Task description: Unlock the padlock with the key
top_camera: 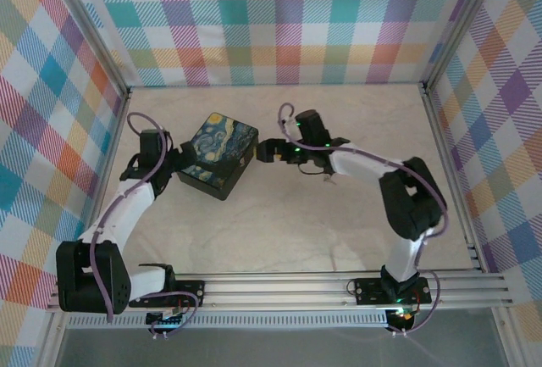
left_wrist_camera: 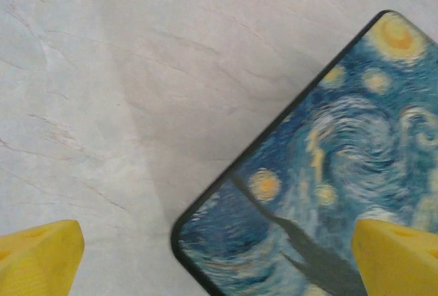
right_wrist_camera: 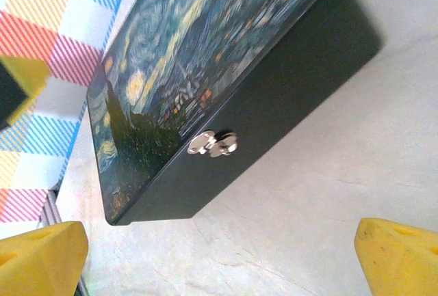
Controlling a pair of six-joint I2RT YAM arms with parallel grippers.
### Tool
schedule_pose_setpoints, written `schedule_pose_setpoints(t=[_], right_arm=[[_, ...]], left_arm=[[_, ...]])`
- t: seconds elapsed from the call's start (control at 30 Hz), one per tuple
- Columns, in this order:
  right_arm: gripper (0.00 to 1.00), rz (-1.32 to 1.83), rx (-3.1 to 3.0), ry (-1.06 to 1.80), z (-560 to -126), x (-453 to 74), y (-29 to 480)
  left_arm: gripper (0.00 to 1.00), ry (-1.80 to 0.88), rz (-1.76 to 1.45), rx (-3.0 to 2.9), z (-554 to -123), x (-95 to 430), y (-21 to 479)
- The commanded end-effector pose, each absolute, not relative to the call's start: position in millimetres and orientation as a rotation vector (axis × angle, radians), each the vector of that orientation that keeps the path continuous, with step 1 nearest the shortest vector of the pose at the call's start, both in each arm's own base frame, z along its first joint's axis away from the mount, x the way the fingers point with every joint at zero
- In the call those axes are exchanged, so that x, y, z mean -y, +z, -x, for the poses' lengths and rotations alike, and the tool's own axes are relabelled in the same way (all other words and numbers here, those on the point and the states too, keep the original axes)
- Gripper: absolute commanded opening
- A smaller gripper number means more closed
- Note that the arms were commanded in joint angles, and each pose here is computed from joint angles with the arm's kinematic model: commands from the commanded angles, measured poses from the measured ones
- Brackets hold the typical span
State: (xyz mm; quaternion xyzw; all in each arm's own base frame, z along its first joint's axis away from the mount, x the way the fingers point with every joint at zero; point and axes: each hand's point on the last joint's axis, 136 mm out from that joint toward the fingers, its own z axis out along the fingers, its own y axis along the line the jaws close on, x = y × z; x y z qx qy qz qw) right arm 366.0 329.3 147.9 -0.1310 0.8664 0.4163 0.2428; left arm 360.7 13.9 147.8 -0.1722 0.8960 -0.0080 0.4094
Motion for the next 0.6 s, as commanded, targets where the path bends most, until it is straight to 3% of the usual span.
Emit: schedule_pose_setpoints(t=[0.0,0.17,0.37,0.57], right_arm=[[1.00,0.353,-2.299,0.971,-379,-278,162],[0.99,0.211,-2.248,0.660,-397,-185,166],[1.00,0.039,-2.142,0.305,-403,-85,170],[0.99,-0.067,-2.088,0.105,-397,-32,152]], left_arm=[[1.00,0.105,0.403,-2.108,-386,-38,161],[1.00,0.213,0.417,-2.063,-388,-55,132],[1.00,0.160,0.455,-1.991,-380,-53,101],[1.00,0.103,0.408,-1.979,-390,-42,95]])
